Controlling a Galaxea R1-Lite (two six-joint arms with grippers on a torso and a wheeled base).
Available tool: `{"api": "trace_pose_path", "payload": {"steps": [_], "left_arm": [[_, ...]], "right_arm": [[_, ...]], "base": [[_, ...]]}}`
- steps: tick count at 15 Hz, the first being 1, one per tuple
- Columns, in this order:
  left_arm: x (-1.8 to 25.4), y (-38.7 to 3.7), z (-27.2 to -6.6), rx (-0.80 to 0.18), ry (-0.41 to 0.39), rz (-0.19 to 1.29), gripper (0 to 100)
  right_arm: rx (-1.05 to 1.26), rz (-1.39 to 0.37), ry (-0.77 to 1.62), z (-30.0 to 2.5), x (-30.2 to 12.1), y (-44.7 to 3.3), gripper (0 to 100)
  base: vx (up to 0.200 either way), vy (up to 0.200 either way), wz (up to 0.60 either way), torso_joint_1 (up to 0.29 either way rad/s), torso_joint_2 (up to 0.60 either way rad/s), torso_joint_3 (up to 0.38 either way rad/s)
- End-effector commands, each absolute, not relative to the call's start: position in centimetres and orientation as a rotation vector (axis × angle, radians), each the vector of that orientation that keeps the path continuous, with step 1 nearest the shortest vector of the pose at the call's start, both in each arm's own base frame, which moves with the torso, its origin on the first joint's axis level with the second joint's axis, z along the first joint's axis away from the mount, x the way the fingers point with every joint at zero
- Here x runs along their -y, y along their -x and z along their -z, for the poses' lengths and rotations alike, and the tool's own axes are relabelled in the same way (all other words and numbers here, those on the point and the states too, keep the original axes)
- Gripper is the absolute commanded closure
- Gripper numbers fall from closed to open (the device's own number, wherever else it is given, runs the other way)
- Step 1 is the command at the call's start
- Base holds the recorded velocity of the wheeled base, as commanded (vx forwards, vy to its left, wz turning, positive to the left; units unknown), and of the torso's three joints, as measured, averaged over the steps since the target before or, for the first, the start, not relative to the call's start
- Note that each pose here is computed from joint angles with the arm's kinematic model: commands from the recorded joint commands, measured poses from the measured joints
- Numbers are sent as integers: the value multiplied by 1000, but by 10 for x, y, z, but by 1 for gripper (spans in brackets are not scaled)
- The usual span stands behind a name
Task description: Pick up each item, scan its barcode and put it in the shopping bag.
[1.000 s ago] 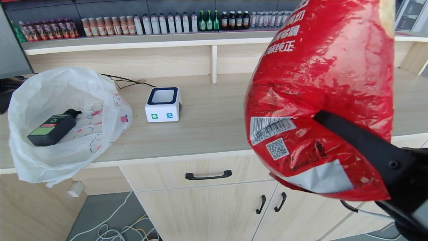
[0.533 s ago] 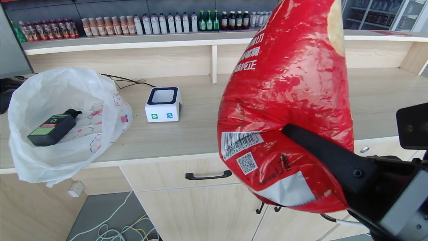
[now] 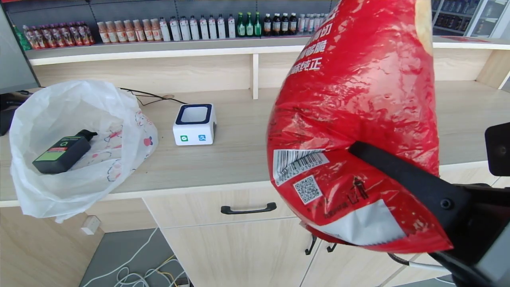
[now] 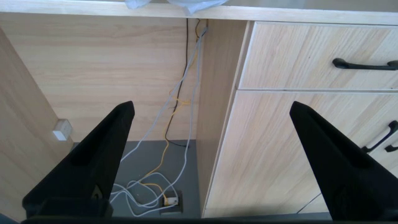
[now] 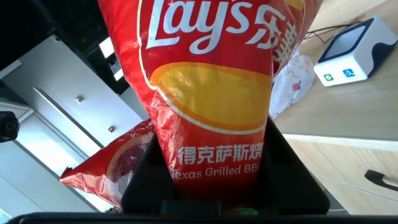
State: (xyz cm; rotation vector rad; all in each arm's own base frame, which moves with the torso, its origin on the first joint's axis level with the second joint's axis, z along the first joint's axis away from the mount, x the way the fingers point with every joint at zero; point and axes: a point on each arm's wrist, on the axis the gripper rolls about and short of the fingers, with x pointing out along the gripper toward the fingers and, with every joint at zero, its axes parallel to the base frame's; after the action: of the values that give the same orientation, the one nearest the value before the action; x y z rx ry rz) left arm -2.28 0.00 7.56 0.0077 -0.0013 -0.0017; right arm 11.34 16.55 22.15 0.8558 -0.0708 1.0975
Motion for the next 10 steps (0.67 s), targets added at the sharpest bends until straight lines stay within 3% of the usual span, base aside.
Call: {"api": "trace_pose_path", "payload": {"steps": [1,10], "left_arm": [[0,23,-76,2,-8,2,0],[0,23,-76,2,-8,2,0]], "right_arm": [[73,-1099,-857,-221,-159,-109,100],[89,-1106,-865,-222,-146,-100,100]], "base": [[0,0,0,0,0,0],[0,0,0,0,0,0]]}}
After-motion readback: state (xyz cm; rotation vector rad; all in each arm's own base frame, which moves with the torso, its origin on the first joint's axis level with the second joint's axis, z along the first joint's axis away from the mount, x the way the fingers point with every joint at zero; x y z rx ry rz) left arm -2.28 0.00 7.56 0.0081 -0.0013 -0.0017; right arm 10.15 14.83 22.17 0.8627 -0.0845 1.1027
